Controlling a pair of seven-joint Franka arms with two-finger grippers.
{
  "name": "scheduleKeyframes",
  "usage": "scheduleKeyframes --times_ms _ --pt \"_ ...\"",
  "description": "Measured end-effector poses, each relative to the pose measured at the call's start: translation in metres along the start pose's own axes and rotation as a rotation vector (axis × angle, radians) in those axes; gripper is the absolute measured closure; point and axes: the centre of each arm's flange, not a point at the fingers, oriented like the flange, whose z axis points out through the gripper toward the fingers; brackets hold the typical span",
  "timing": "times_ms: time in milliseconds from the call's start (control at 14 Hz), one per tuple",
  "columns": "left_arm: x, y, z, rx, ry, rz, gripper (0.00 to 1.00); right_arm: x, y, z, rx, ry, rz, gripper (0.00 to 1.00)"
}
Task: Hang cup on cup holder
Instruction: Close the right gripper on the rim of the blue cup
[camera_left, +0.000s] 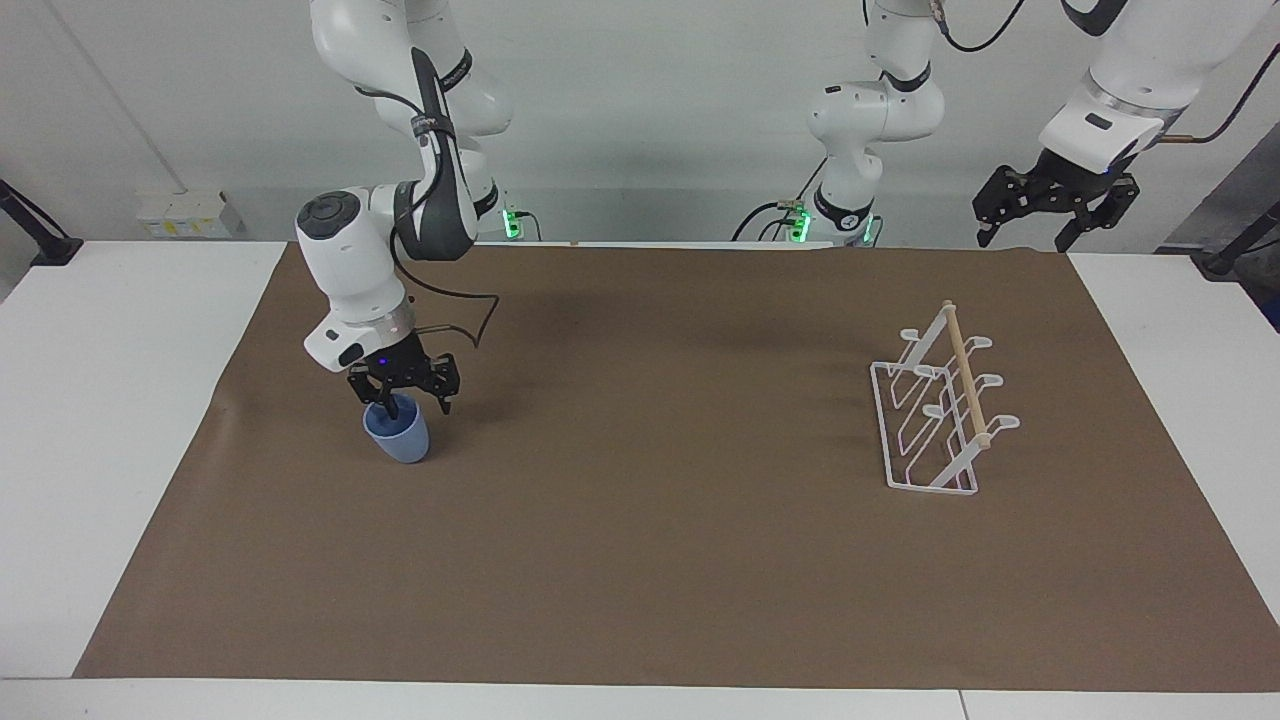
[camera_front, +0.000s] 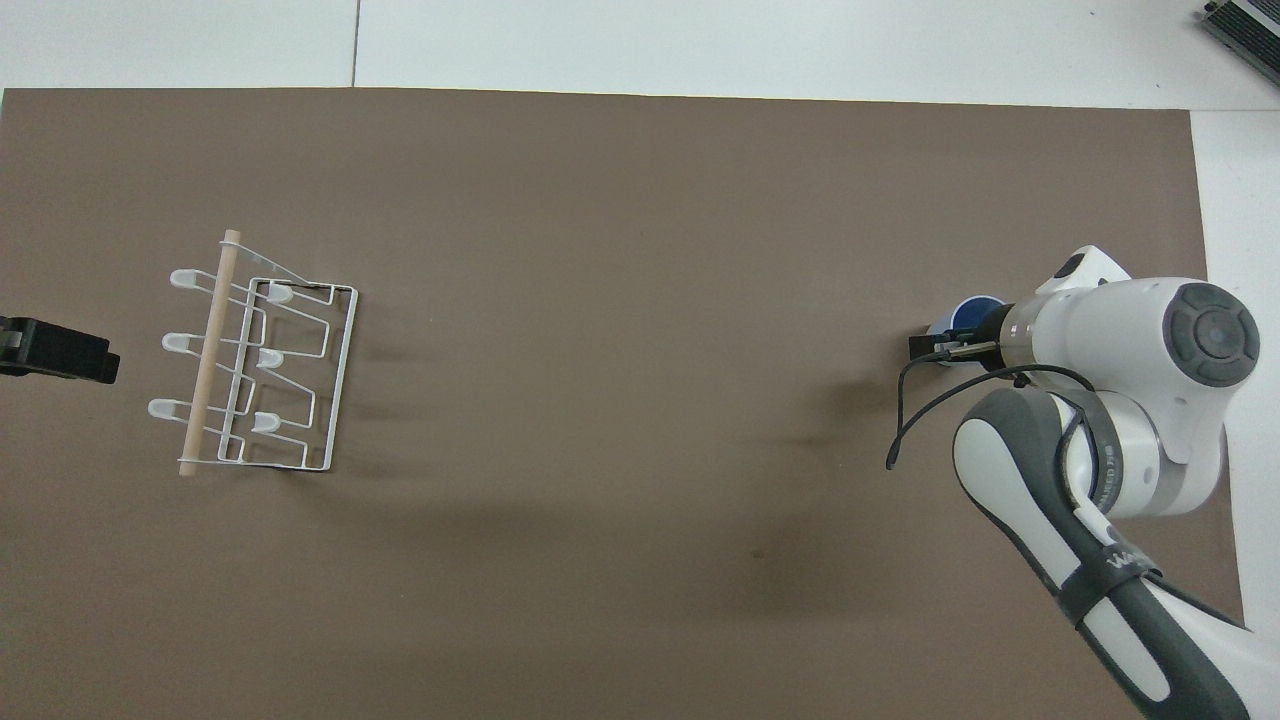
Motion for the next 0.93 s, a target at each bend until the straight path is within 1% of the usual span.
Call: scheduleKeyframes --times_ms 72,143,215,287,358,430,502,573,645,717,788,860,932 --pt "0.0 0.0 0.0 0.0 0.0 0.0 0.0 0.0 0.002 0.0 -0.001 0.0 0.003 0.22" --pt "0.0 0.0 0.0 0.0 0.0 0.0 0.0 0.0 0.004 0.0 -0.001 0.0 0.008 0.25" --pt "0.0 0.0 0.0 0.0 0.0 0.0 0.0 0.0 0.007 0.0 -0.002 0.0 0.012 0.26" --pt "0.0 0.0 0.0 0.0 0.0 0.0 0.0 -0.001 0.009 0.0 -0.003 0.0 0.015 0.32" --pt "0.0 0.0 0.0 0.0 0.0 0.0 0.0 -0.001 0.01 0.0 -0.003 0.0 0.017 0.33" --pt "0.0 0.0 0.0 0.0 0.0 0.0 0.0 -0.001 0.01 0.0 -0.003 0.0 0.018 0.39" --pt "0.0 0.0 0.0 0.0 0.0 0.0 0.0 -0.001 0.01 0.0 -0.003 0.0 0.018 0.52" --pt "0.0 0.0 0.0 0.0 0.0 0.0 0.0 -0.001 0.011 0.0 -0.003 -0.001 0.019 0.62" --pt "0.0 0.0 0.0 0.0 0.0 0.0 0.0 -0.001 0.013 0.0 -0.004 -0.001 0.022 0.63" --pt "0.0 0.0 0.0 0.0 0.0 0.0 0.0 -0.001 0.015 0.0 -0.004 -0.002 0.026 0.7" --pt "0.0 0.0 0.0 0.0 0.0 0.0 0.0 -0.002 0.017 0.0 -0.005 -0.002 0.03 0.7" --pt "0.0 0.0 0.0 0.0 0.0 0.0 0.0 -0.002 0.018 0.0 -0.005 -0.003 0.031 0.77" --pt "0.0 0.0 0.0 0.0 0.0 0.0 0.0 -0.002 0.017 0.001 -0.005 -0.003 0.031 0.8"
